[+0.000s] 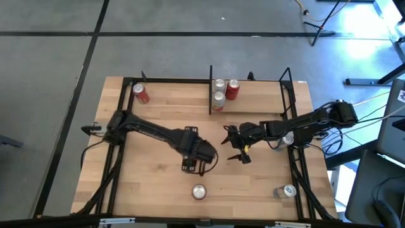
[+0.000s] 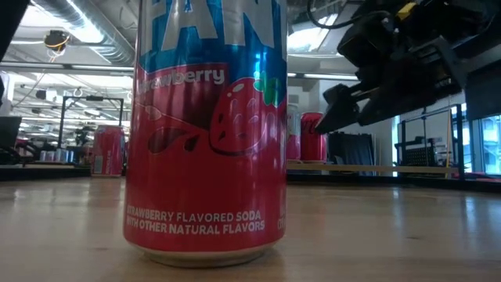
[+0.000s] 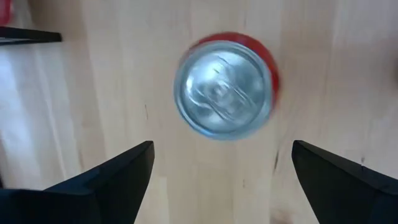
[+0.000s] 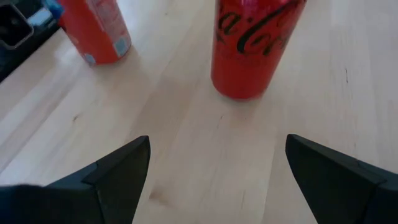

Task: Place canned beverage on shelf
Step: Put the red black soda can on the shelf aligned with the other red black soda can

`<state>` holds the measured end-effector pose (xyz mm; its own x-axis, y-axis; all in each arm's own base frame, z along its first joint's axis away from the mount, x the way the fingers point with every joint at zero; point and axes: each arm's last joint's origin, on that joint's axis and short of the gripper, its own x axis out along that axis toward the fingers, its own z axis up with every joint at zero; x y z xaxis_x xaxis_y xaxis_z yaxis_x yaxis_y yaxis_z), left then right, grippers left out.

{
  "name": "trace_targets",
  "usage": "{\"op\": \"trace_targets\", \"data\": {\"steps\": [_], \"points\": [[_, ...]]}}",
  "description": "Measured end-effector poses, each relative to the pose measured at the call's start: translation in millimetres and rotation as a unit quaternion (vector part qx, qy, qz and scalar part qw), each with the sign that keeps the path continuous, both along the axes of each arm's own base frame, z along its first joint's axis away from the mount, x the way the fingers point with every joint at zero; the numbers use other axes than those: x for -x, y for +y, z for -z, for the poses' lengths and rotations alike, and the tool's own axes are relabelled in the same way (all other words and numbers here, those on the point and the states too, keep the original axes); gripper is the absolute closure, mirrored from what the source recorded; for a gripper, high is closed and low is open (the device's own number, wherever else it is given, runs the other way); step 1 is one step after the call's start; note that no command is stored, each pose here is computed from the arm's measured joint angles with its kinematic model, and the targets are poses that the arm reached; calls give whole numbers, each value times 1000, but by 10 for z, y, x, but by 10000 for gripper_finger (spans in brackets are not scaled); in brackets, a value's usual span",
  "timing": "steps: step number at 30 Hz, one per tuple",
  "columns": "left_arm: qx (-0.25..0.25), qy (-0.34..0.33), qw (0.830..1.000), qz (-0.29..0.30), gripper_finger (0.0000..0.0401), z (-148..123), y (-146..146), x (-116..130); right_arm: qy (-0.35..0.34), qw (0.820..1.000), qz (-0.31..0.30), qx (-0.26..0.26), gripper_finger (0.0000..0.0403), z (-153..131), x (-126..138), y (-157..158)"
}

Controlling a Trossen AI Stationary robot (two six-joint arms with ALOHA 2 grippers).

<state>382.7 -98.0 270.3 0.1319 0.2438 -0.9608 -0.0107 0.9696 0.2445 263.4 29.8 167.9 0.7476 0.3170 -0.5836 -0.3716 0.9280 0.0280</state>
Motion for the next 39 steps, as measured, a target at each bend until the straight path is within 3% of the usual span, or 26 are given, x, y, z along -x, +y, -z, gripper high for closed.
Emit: {"op": "trace_targets", "data": {"steps": [4,11,16,23,29,39], "points": [[-27,-41,999,-14,40,-44,-87,219,-22,1000,0,-2,46,44,-78,6],[11,-178,982,-56,40,244,-96,731,-94,995,40,17,46,26,-214,-9],[14,-299,950,-87,40,683,-26,996,-163,985,45,7,46,-39,-299,-3],[46,-418,904,-73,40,1101,98,1080,-216,975,40,-31,46,-165,-539,29],[42,-439,894,-81,40,1211,197,1137,-190,981,22,-46,46,-96,-836,70],[14,-439,893,-101,40,1223,248,1143,-141,989,38,-31,46,131,-954,69]]}}
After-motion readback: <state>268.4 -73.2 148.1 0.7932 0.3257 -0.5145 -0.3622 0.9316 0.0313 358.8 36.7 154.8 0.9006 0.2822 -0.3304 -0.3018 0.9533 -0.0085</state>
